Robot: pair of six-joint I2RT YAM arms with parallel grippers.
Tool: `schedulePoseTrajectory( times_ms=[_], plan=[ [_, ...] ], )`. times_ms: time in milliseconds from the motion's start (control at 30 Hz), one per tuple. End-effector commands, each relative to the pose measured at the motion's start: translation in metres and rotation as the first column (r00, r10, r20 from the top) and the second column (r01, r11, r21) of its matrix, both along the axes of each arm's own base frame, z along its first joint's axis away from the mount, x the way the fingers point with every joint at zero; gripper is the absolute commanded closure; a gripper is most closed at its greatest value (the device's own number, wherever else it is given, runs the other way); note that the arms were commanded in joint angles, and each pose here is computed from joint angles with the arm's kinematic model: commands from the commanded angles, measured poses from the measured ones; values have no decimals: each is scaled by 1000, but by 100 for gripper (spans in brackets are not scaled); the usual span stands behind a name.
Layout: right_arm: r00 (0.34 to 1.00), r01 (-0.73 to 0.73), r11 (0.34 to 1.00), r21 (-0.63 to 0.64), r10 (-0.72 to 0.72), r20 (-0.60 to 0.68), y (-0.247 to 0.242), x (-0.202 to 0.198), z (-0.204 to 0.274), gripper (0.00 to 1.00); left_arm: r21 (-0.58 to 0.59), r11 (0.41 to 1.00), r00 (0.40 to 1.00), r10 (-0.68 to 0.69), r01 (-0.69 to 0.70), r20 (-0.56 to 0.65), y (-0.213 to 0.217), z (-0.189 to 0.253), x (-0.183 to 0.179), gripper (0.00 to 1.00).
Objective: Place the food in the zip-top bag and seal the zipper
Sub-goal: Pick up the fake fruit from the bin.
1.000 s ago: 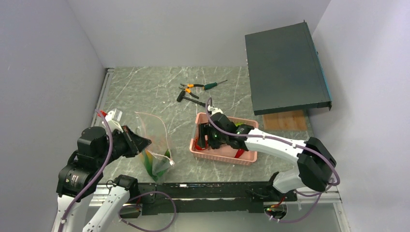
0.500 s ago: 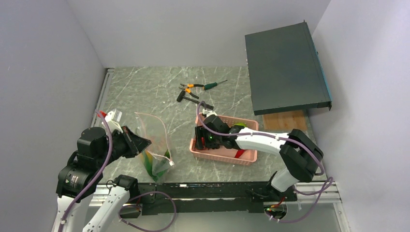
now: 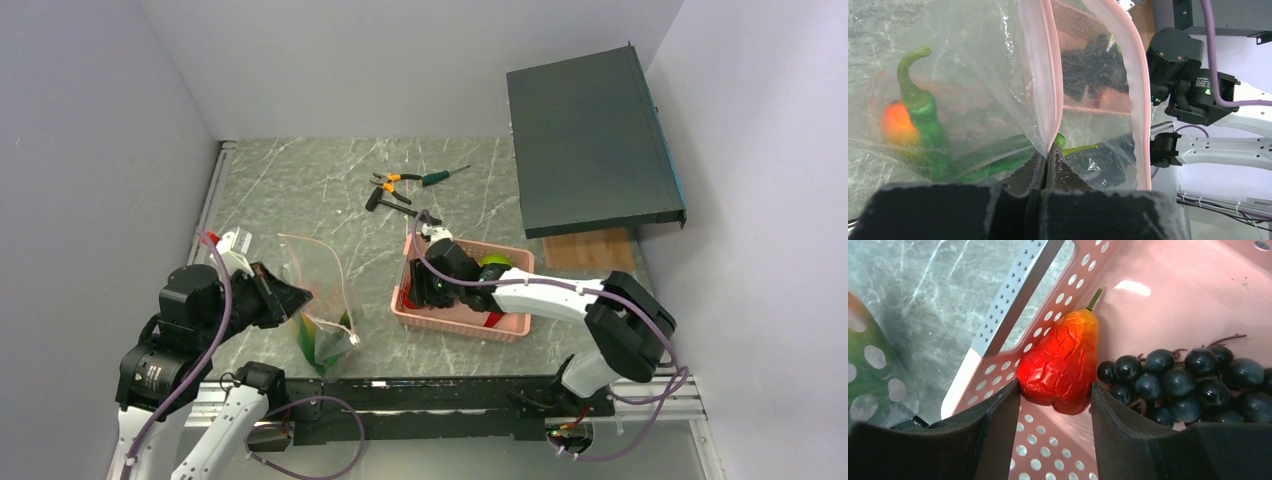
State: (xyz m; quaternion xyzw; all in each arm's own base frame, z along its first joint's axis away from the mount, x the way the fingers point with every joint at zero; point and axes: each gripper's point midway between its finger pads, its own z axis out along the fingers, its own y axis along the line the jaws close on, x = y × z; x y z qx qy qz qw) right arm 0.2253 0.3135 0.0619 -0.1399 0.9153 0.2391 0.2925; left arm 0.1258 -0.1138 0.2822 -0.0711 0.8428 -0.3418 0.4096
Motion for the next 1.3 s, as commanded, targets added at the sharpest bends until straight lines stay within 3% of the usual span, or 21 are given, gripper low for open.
schedulePoseTrajectory(
  times_ms=[0,333,500,600,800,933,1100,1267],
  plan=[
    [992,2,995,100,-14,124,4,12,40,52,-2,1000,1000,5,-5,16,0,2,3,100],
    [975,22,995,99,-43,220,-13,16,76,86,-24,1000,1000,-16,16,7,-6,0,5,100],
    [953,32,992,124,-67,295,-20,21,107,91,-3,1000,1000,0,0,6,-2,-1,6,100],
    [936,19,990,142,-68,344,-24,21,142,100,-14,1000,1000,-11,11,6,-4,1,6,100],
    [870,-139,942,304,-30,492,-18,2,233,100,-22,1000,1000,-4,4,1,-5,-3,7,100],
    [800,-305,877,370,26,599,-3,-31,297,100,-21,1000,1000,-4,4,8,-4,-1,6,100],
    [688,-508,775,376,103,719,25,-84,365,100,-41,999,1000,-6,6,13,-6,2,5,100],
    [636,-614,709,346,185,749,65,-113,382,100,-36,999,1000,10,-9,15,-3,0,5,100]
  ],
)
